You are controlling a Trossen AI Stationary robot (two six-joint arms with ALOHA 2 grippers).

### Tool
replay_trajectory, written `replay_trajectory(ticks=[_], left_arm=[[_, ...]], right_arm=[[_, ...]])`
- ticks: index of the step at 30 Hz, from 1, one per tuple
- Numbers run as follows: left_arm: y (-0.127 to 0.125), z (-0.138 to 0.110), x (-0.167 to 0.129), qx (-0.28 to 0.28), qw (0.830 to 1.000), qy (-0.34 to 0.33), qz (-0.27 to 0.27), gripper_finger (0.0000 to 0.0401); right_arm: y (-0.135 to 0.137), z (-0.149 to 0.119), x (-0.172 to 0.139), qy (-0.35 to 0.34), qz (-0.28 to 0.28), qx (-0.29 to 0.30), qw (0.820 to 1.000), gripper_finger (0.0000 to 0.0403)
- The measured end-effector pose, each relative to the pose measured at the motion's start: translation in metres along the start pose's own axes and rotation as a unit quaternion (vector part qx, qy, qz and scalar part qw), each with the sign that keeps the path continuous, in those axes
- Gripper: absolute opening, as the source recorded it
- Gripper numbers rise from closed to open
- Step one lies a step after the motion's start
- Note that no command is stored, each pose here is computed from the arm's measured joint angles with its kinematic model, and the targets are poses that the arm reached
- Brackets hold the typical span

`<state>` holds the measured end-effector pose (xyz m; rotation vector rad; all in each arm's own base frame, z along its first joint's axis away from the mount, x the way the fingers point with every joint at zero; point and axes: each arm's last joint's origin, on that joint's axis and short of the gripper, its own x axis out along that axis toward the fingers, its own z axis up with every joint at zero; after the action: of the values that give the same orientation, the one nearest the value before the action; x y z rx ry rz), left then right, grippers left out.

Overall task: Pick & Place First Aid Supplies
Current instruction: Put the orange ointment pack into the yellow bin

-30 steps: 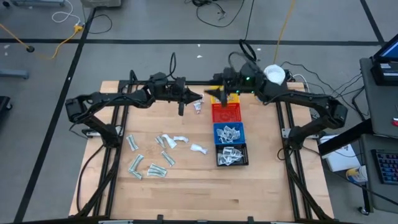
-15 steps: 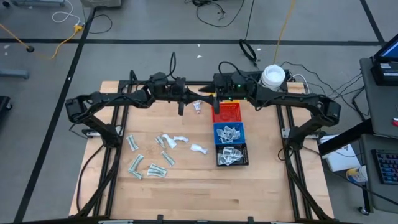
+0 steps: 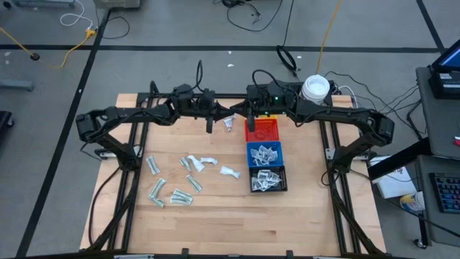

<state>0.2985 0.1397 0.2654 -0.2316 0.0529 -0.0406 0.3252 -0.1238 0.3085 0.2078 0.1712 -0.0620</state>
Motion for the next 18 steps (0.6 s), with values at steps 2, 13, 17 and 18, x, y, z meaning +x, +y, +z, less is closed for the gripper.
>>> replay_trajectory(ticks=[2, 13, 17, 18], left_arm=[[0.001, 0.000, 0.000, -0.024, 1.000, -0.001, 0.002, 0.0013], [0.006, -0.002, -0.004, -0.136, 0.990, 0.025, -0.024, 0.0141], [0.005, -0.002, -0.004, -0.137, 0.990, 0.025, -0.028, 0.0168], [0.004, -0.002, -0.004, -0.141, 0.989, 0.026, -0.028, 0.0172]], right_arm=[[-0.002, -0.001, -0.001, 0.010, 0.003, 0.002, 1.000, 0.0004], [-0.045, 0.009, -0.029, 0.146, -0.037, -0.040, 0.988, 0.0001], [-0.069, -0.003, -0.037, 0.199, -0.075, -0.052, 0.976, 0.0001], [-0.076, -0.007, -0.038, 0.211, -0.092, -0.064, 0.971, 0.0001]])
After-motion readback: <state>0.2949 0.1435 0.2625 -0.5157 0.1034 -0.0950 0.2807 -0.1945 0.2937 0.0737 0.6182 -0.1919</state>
